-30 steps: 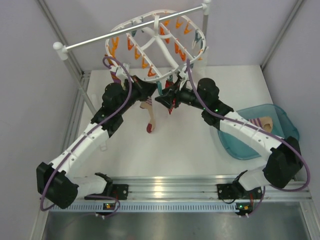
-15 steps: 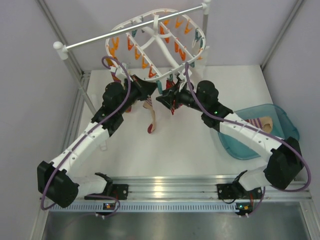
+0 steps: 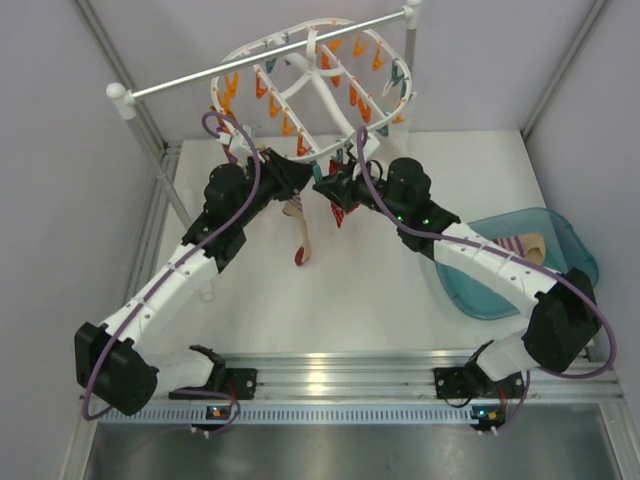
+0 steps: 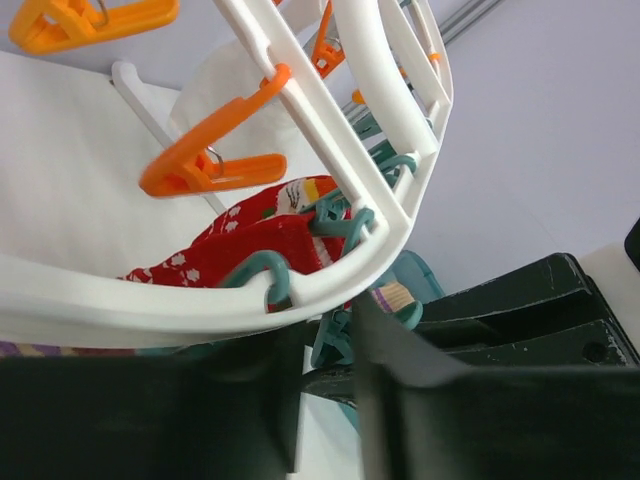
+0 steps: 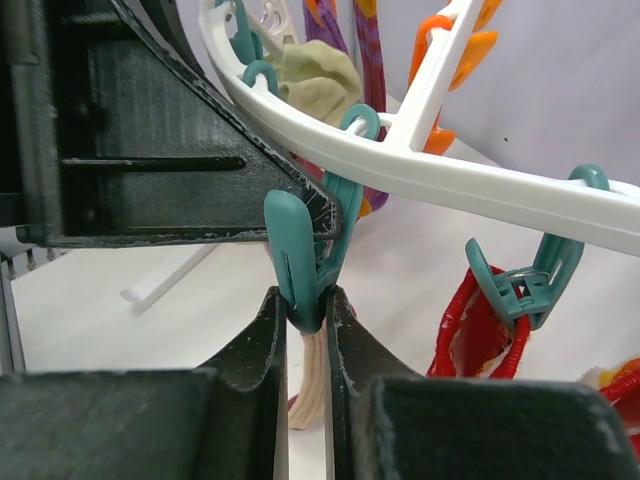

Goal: Clip the socks to the hanger
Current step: Open the clamp at the hanger.

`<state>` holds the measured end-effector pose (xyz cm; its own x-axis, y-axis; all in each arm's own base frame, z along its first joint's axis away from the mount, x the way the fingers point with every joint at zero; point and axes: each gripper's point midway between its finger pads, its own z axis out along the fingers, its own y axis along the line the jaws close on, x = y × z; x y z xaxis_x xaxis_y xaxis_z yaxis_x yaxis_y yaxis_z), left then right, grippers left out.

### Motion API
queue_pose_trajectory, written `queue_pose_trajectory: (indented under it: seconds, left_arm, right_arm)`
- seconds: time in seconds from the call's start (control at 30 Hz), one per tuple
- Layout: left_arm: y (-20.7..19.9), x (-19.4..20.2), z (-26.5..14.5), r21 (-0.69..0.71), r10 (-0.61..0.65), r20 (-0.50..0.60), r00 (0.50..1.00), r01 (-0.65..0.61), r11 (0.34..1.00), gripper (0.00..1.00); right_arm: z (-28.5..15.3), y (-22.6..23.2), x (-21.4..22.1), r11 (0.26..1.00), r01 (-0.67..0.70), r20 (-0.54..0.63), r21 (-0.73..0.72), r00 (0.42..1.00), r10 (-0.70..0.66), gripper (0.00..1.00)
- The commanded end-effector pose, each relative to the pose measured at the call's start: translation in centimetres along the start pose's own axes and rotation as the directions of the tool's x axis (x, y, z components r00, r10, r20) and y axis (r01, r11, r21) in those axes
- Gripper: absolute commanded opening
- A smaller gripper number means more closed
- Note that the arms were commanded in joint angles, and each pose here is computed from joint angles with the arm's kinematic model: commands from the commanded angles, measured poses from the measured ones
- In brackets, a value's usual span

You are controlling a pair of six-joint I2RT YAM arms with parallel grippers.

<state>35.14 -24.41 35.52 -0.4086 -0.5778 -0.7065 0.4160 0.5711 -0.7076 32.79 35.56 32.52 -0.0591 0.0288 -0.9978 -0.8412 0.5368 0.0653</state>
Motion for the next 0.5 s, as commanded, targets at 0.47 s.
queue_pose_trajectory:
  seconds: [0.47]
  left_arm:
    - [-1.9, -2.1, -2.6, 0.206, 0.072, -0.003, 0.997, -0.07, 0.976, 0.58]
  right_arm:
    - [-0.3, 2.5, -5.2, 0.98, -0.05, 0.1, -0.19, 0.993, 0.07, 0.0]
